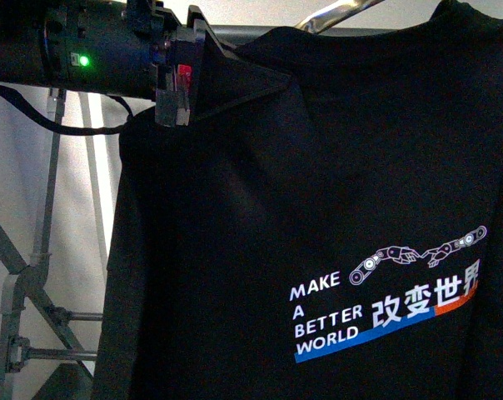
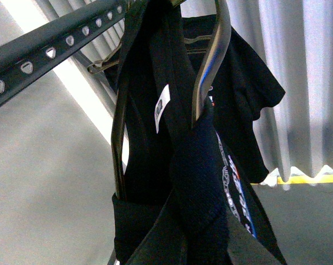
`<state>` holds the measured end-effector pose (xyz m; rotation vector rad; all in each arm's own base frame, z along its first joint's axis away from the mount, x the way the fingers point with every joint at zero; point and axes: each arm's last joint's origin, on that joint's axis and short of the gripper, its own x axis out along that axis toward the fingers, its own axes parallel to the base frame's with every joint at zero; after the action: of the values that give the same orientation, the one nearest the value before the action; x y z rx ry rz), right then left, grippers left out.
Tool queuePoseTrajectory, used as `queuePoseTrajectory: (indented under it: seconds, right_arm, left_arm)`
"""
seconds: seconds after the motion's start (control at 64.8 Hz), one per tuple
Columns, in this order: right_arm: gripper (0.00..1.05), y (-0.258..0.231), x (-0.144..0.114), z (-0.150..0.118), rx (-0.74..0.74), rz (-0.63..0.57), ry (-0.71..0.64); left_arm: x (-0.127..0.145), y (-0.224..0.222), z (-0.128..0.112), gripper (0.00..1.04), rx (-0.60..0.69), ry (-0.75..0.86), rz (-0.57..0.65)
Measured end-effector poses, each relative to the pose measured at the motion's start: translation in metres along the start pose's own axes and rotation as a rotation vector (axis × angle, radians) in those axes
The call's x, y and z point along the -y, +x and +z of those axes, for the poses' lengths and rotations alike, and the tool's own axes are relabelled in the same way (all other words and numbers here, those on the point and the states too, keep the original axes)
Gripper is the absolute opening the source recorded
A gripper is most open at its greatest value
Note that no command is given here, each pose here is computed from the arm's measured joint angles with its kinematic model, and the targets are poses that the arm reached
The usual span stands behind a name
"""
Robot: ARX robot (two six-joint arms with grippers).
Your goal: Hang clothes on hanger
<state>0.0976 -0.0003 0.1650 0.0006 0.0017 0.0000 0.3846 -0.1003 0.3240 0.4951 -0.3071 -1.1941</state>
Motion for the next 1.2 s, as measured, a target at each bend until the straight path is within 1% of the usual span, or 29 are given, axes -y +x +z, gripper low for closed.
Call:
queuePoseTrajectory:
  seconds: [0.015,0.046,0.062,0.077,0.124,0.17,0.201,0.263,0.386,0.479,0.571,0.633,0.68,0.71,0.788,0.819,0.849,0.88,1.019,1.035,1.05,1.143,1.205]
  right_arm:
    - [0.97,0.0,0.0,0.0,-0.005,0.014,0.005]
    - [0.97,0.001,0.0,0.0,-0.067,0.116,0.035]
    - [0.97,0.001,0.001,0.001,-0.085,0.141,0.047]
    - [0.97,0.003,0.003,0.002,-0.11,0.193,0.062]
    - [0.97,0.006,0.008,0.01,-0.127,0.269,0.092]
    - [0.97,0.011,0.016,0.021,-0.11,0.314,0.111]
    - [0.97,0.013,0.021,0.028,-0.094,0.329,0.109]
    - [0.97,0.021,0.038,0.054,-0.029,0.352,0.069]
    - [0.97,0.044,0.07,0.106,0.091,0.32,-0.051]
    - [0.97,0.068,0.086,0.138,0.144,0.334,-0.141]
    - [0.97,0.092,0.093,0.163,0.18,0.383,-0.243]
    - [0.97,0.107,0.094,0.177,0.199,0.418,-0.308]
    - [0.97,0.12,0.091,0.19,0.234,0.452,-0.409]
    - [0.97,0.125,0.09,0.194,0.247,0.464,-0.447]
    - [0.97,0.14,0.082,0.208,0.292,0.504,-0.582]
    - [0.97,0.149,0.076,0.214,0.316,0.534,-0.662]
    - [0.97,0.155,0.07,0.216,0.329,0.557,-0.713]
    - [0.97,0.162,0.064,0.217,0.347,0.579,-0.791]
    - [0.97,0.185,0.045,0.21,0.365,0.63,-0.97]
    - [0.97,0.187,0.044,0.21,0.361,0.633,-0.975]
    - [0.97,0.191,0.042,0.208,0.367,0.637,-1.014]
    - [0.97,0.208,0.033,0.204,0.377,0.645,-1.113]
    - [0.97,0.218,0.029,0.202,0.378,0.646,-1.152]
  left_arm:
    - [0.0,0.0,0.0,0.04,0.0,0.0,0.0]
    - [0.0,0.0,0.0,0.04,0.0,0.0,0.0]
    - [0.0,0.0,0.0,0.04,0.0,0.0,0.0]
    - [0.0,0.0,0.0,0.04,-0.001,0.0,0.001]
    - [0.0,0.0,0.0,0.04,-0.002,0.001,0.003]
    - [0.0,0.0,0.0,0.04,-0.002,0.002,0.002]
    - [0.0,0.0,0.0,0.04,-0.001,0.002,0.001]
    - [0.0,0.0,0.0,0.04,-0.001,0.002,0.002]
    - [-0.001,-0.001,0.0,0.04,-0.003,0.003,0.005]
    - [-0.001,-0.001,0.0,0.04,-0.003,0.003,0.005]
    - [-0.001,-0.001,0.0,0.04,-0.003,0.003,0.005]
    - [0.0,0.0,0.0,0.04,-0.003,0.003,0.005]
    - [0.0,0.0,0.0,0.04,-0.002,0.003,0.004]
    - [0.0,0.0,0.0,0.04,-0.002,0.003,0.003]
    - [0.0,0.0,0.0,0.04,-0.002,0.003,0.003]
    - [0.0,0.0,0.0,0.04,-0.002,0.003,0.003]
    - [0.0,0.0,0.0,0.04,-0.002,0.003,0.004]
    - [0.0,0.0,0.0,0.04,-0.003,0.003,0.004]
    - [0.0,-0.001,0.0,0.04,-0.003,0.003,0.005]
    - [0.0,-0.001,0.0,0.04,-0.003,0.003,0.005]
    - [0.0,-0.001,0.0,0.04,-0.003,0.003,0.005]
    - [0.0,0.0,0.0,0.04,-0.002,0.003,0.004]
    - [0.0,0.0,0.0,0.04,-0.002,0.003,0.003]
